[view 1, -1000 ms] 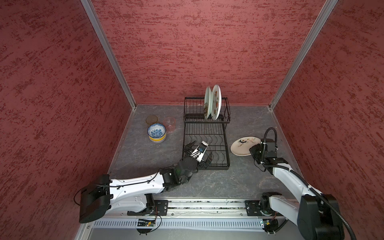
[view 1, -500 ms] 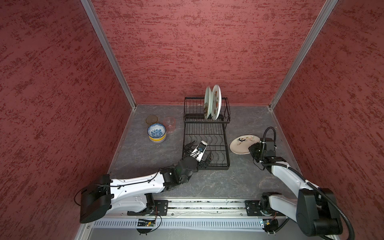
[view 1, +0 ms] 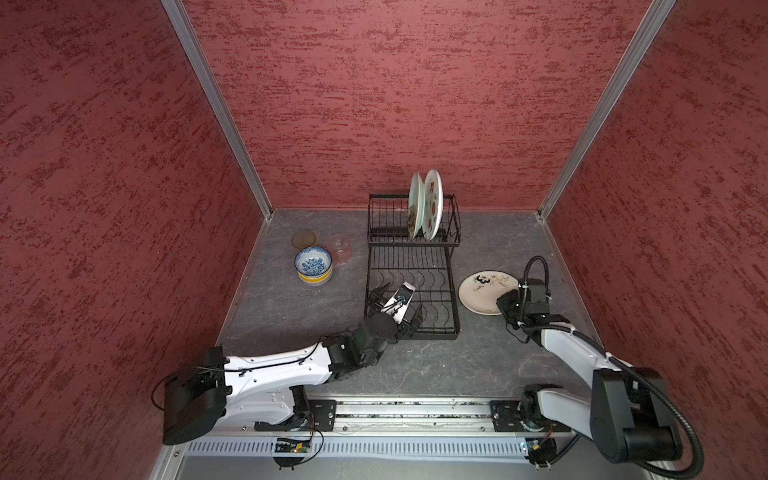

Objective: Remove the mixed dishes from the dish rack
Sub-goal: 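Lower the white flowered plate onto the table beside the rack with the right gripper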

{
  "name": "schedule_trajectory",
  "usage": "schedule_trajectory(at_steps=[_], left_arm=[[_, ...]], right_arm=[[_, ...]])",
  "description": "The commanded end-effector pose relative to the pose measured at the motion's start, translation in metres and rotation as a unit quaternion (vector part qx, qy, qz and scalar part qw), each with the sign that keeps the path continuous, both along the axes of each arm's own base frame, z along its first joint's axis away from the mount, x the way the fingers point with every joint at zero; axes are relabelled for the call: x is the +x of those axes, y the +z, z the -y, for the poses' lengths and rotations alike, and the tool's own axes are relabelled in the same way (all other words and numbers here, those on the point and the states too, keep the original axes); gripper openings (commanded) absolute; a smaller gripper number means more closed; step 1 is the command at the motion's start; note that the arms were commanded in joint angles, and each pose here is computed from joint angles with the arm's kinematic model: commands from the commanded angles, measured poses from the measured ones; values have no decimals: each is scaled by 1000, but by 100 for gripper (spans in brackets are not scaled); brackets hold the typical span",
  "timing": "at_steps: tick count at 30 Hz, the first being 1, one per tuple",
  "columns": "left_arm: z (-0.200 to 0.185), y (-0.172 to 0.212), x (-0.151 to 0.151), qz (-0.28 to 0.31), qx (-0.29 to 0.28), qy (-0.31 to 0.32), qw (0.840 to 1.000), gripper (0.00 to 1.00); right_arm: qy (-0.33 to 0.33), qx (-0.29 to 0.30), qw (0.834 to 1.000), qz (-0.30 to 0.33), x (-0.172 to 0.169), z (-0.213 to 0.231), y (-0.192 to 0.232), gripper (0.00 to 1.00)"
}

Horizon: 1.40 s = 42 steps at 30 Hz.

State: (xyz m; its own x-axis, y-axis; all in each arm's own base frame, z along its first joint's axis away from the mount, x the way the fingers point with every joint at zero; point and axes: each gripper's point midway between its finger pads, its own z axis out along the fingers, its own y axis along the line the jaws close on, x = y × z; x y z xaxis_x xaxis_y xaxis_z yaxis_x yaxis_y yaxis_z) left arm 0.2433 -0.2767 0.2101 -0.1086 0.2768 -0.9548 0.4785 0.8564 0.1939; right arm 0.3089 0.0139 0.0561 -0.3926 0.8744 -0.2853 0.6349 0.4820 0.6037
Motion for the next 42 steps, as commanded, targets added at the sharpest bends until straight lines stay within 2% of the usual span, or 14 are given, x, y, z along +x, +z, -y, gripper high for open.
schedule_trajectory(at_steps=[1, 10, 12, 14, 19, 24, 30, 36, 42], left_arm=[[0, 5, 3, -1, -7, 7, 1000, 100], [1, 4, 4, -2, -7, 6, 1000, 100], [1, 4, 4, -2, -7, 6, 1000, 100], [1, 4, 4, -2, -6, 6, 1000, 100], [2, 4, 3, -4, -7, 3, 1000, 100], [1, 5, 3, -7, -6, 3, 1000, 100], [6, 9, -1, -22, -29, -13, 999, 100], [24, 9, -3, -40, -24, -27, 999, 100], [46, 24, -13, -23, -7, -44, 999, 100]], right_arm=[[5, -6, 1000, 9, 6, 1, 1, 36], [12, 3, 1000, 3, 8, -3, -1, 49], [15, 4, 1000, 4, 9, -4, 1, 58], [20, 8, 1000, 7, 10, -6, 3, 73], [30, 0, 1000, 2, 10, -6, 4, 90], [41, -1, 999, 2, 9, -8, 4, 96], [52, -1, 998, 28, 1, -11, 11, 98], [95, -10, 992, 81, -2, -20, 32, 97], [143, 2, 978, 153, -1, -36, 56, 97]])
